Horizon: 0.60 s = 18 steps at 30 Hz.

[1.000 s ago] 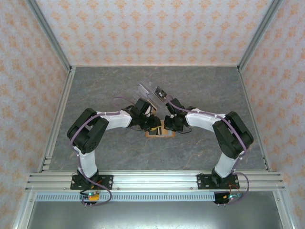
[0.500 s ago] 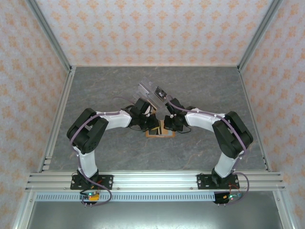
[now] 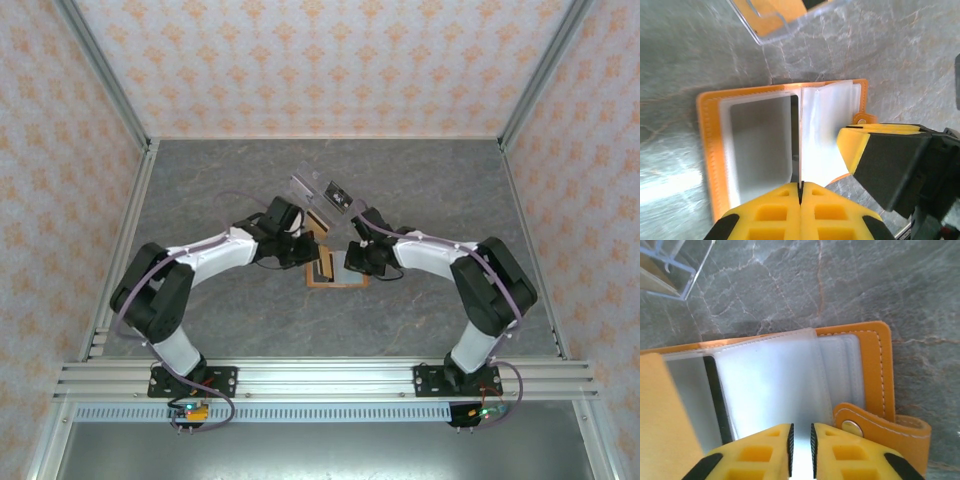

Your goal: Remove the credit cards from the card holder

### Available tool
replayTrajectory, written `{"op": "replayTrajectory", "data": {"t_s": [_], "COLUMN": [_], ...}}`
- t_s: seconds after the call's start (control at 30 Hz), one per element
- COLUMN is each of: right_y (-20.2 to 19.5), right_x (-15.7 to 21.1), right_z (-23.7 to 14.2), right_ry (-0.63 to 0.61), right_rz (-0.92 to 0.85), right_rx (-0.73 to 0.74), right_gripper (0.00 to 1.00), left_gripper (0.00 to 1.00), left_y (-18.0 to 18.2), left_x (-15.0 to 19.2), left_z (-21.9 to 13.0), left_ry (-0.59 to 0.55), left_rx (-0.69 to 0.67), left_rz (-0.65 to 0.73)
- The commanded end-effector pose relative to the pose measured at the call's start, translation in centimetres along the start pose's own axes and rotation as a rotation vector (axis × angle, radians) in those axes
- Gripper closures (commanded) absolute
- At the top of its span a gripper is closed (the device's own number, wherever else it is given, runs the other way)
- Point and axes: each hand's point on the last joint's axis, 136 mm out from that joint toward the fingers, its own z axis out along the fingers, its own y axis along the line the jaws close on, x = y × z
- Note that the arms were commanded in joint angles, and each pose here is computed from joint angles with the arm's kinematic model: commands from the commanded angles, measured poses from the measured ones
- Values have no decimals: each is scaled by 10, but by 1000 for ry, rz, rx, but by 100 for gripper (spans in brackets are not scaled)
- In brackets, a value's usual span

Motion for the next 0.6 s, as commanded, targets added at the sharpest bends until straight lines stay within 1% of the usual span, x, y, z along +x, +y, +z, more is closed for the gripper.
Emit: {"op": "replayTrajectory", "data": {"t_s": [0.0,0.1,0.13,0.17,0.27,0.37,0.47,0.57], "right_y": [28,55,65,72,95,117,143,161], "right_x": [-22,-36,-40,-45,-58,-70,-83,-92], "right_z": [-24,-43,-51,-58,-78,-91,-107,-114], "right_ry": [-79,-96,-106,-119,-154,-147,-140,-111], "right_rz": [-12,-53,-69,-76,-89,-69,-38,-9], "right_rx": [-173,-340,-391,-433,-546,-673,-810,-896], "right_gripper": [72,61,55,49,38,33,31,30], "left_gripper": [99,99,99,99,99,99,99,99], "left_y": [3,-6,-9,-14,-27,-43,-56,-64], "left_x": [-9,-26,-33,-40,-60,-77,-89,-97], "left_z": [-27,-48,-55,-62,-82,-103,-117,-126], "left_ry": [-51,-107,-127,-149,-218,-280,-322,-341], "left_rx": [-29,18,42,67,148,239,316,378], "left_rz": [39,38,30,23,5,-9,-22,-46]}}
